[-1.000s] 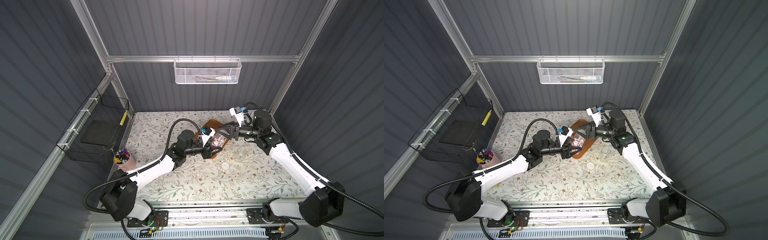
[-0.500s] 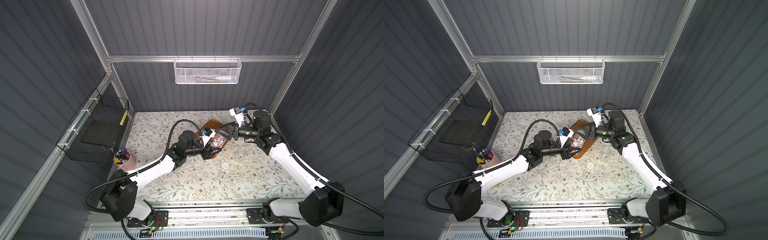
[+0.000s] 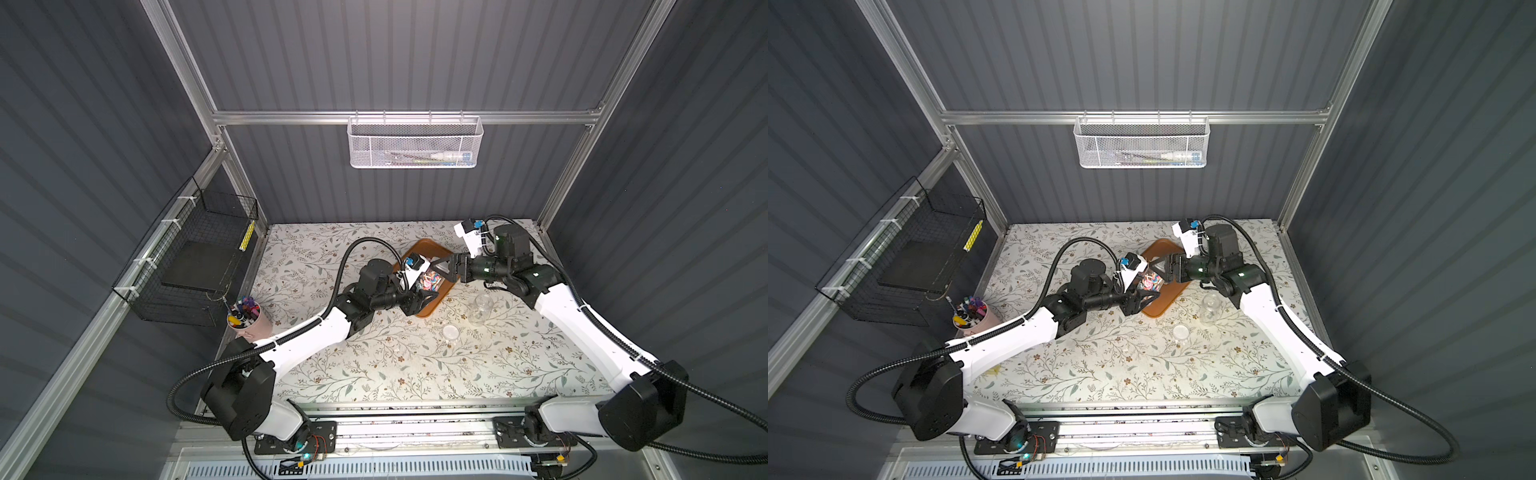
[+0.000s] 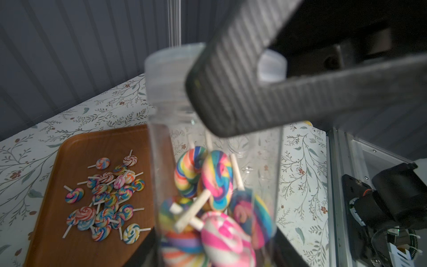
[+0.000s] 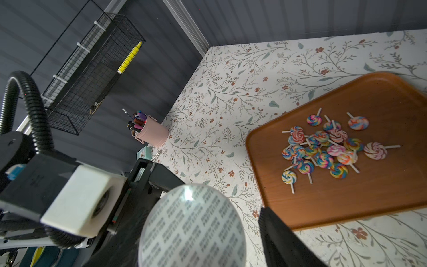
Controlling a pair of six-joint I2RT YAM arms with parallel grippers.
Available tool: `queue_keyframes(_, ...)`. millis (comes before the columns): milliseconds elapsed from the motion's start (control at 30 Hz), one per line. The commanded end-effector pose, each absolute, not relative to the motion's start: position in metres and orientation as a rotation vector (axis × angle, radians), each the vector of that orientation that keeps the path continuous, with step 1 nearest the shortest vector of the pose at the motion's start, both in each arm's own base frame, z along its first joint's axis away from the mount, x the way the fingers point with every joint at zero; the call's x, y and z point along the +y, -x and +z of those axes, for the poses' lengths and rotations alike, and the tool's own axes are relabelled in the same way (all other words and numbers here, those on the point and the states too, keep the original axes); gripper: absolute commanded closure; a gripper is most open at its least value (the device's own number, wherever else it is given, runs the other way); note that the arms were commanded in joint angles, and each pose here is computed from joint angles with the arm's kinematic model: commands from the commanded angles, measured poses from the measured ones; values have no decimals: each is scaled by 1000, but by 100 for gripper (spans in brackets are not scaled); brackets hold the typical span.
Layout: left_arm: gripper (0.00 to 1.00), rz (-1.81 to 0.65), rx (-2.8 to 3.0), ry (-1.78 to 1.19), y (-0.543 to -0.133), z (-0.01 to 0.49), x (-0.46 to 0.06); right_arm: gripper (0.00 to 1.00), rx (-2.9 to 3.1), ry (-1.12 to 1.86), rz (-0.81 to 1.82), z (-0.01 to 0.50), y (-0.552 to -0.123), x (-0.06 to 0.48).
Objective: Pour the candies out of the jar
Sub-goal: Unscrew the lid from the jar.
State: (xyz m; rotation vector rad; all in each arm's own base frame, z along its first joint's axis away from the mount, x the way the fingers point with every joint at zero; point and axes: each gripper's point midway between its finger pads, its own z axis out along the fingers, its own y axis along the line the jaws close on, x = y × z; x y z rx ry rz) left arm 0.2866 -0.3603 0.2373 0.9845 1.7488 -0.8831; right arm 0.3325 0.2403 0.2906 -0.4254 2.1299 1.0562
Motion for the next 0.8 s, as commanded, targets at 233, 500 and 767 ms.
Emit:
queue_keyframes(233, 100, -856, 1698, -994, -290, 252, -364, 52, 2131, 373, 1043, 302, -340, 243)
queue_keyframes(500, 100, -1079, 1579, -1081, -260, 275, -376, 51, 1812, 725, 1259, 341, -307, 267)
queue_keyframes(767, 100, -1162, 1567, -1100, -248, 279, -377, 51, 1700, 790, 1280, 364, -304, 261)
